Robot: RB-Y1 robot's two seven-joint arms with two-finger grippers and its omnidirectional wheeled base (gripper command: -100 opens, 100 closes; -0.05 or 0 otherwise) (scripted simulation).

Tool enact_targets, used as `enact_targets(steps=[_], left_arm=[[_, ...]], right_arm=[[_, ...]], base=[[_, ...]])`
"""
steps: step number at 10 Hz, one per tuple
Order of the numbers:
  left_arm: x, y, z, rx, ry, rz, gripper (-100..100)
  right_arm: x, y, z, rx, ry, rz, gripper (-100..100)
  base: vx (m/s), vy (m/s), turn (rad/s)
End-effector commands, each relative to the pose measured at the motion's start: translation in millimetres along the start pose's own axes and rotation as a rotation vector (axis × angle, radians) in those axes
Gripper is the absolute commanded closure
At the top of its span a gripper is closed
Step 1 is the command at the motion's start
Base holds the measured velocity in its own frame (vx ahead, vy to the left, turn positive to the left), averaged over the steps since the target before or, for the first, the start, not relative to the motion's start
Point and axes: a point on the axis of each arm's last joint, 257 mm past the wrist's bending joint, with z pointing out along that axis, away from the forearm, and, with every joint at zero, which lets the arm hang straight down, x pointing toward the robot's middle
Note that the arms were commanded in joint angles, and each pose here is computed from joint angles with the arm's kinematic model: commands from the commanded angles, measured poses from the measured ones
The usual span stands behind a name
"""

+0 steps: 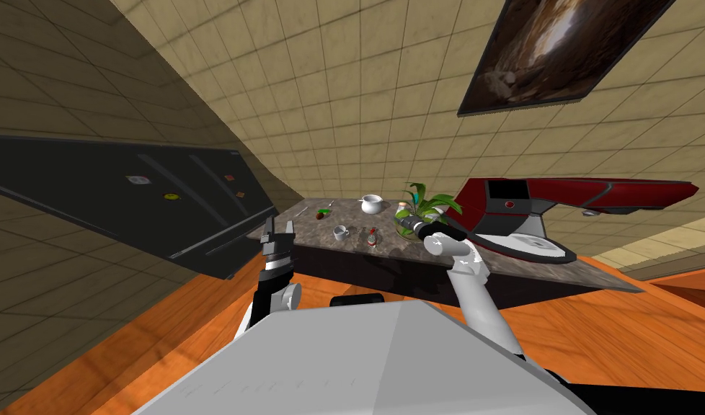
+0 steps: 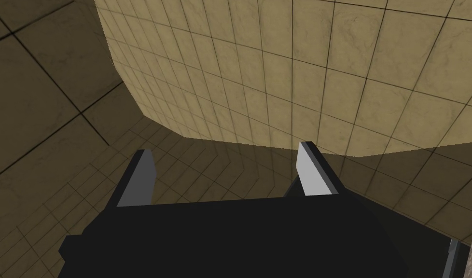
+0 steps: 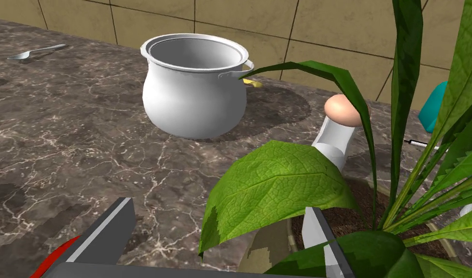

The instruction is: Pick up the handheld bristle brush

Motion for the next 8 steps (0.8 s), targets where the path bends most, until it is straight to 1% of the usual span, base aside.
enact_targets(steps=[1,2,3,4,5,6,7,8], left_arm=[[0.0,0.0,0.0,0.000,0.000,0.000,0],[0.0,0.0,0.0,0.000,0.000,0.000,0],[0.0,0.0,0.0,0.000,0.000,0.000,0],[0.0,0.0,0.0,0.000,0.000,0.000,0],[0.0,0.0,0.0,0.000,0.000,0.000,0],[0.0,0.0,0.0,0.000,0.000,0.000,0],[0.0,0.0,0.0,0.000,0.000,0.000,0],[0.0,0.0,0.0,0.000,0.000,0.000,0]], right_arm=[[-6.3,-4.8,1.0,0.017,-0.030,0.054,-100],[-11.3,-13.6,2.6,0.047,-0.062,0.089,-100],[-15.1,-14.4,2.3,0.048,-0.077,0.116,-100],[-15.1,-14.4,2.3,0.048,-0.078,0.128,-100],[-23.6,-24.4,2.9,0.077,-0.124,0.171,-100],[-24.3,-24.5,2.8,0.076,-0.127,0.196,-100],[-31.6,-34.5,2.7,0.103,-0.168,0.227,-100],[-33.8,-35.0,2.3,0.102,-0.178,0.256,-100]], base=[[0.016,0.021,0.000],[0.020,0.031,0.000],[0.018,0.029,-0.001],[0.010,0.014,0.000],[0.017,0.020,0.001],[0.013,0.024,0.001],[0.019,0.028,0.002],[0.020,0.021,0.001]])
